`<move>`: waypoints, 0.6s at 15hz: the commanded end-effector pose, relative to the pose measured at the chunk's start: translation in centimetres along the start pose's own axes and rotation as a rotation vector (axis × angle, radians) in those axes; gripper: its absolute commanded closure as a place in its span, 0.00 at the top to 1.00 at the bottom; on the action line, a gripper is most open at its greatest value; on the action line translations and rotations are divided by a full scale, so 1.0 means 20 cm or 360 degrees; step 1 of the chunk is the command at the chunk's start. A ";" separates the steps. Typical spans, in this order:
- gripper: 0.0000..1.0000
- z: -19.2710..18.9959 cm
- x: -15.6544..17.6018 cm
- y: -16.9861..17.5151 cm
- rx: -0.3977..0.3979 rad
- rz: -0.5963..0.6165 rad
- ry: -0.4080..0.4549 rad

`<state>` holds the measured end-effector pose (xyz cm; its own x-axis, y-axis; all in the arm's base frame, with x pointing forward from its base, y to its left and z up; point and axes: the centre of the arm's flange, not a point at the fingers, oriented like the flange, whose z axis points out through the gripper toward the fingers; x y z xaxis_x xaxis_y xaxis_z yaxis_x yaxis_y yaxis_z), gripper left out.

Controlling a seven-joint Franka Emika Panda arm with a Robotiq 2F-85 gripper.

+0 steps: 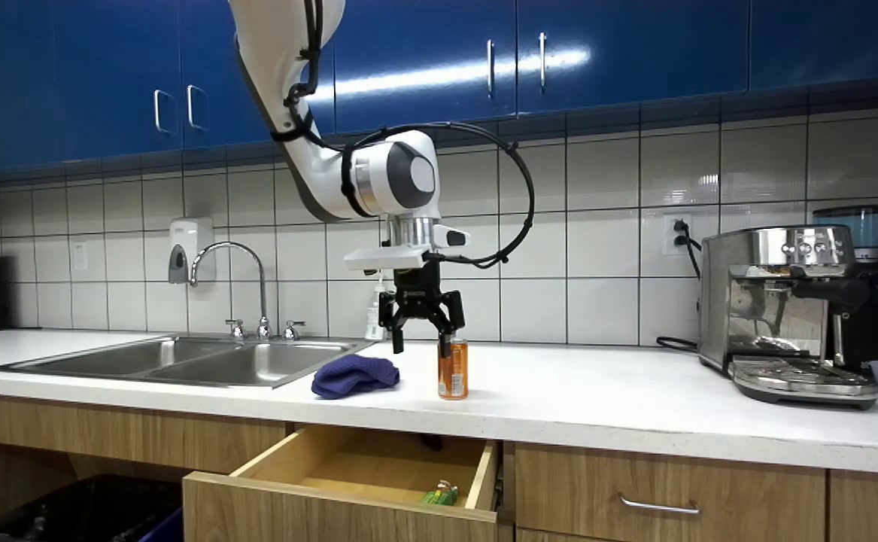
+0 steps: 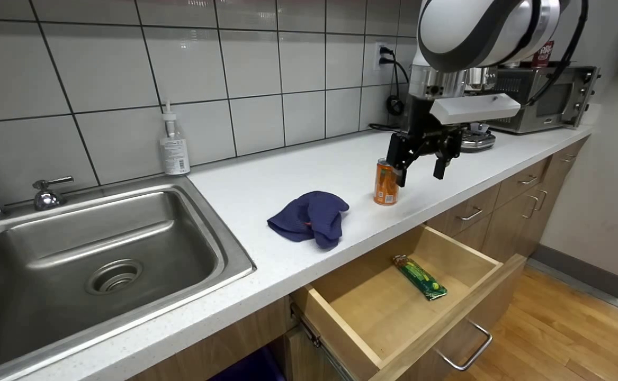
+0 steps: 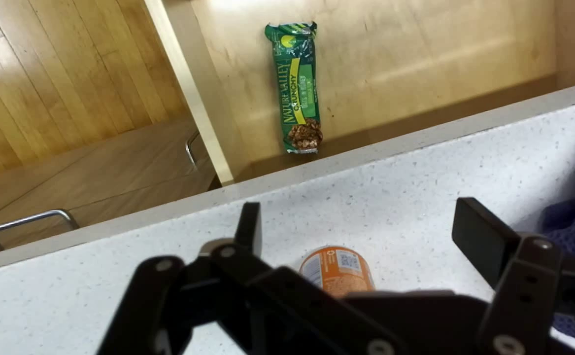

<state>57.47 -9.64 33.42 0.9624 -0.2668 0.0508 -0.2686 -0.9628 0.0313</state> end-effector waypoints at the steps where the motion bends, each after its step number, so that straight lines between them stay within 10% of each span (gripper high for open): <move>1: 1.00 -0.06 0.09 0.06 -0.0001 0.0020 -0.0021; 9: 1.00 -0.05 0.30 0.07 -0.0014 0.0041 -0.0027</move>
<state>59.73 -11.57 34.87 0.9546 -0.2925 0.0569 -0.2948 -0.9548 0.0377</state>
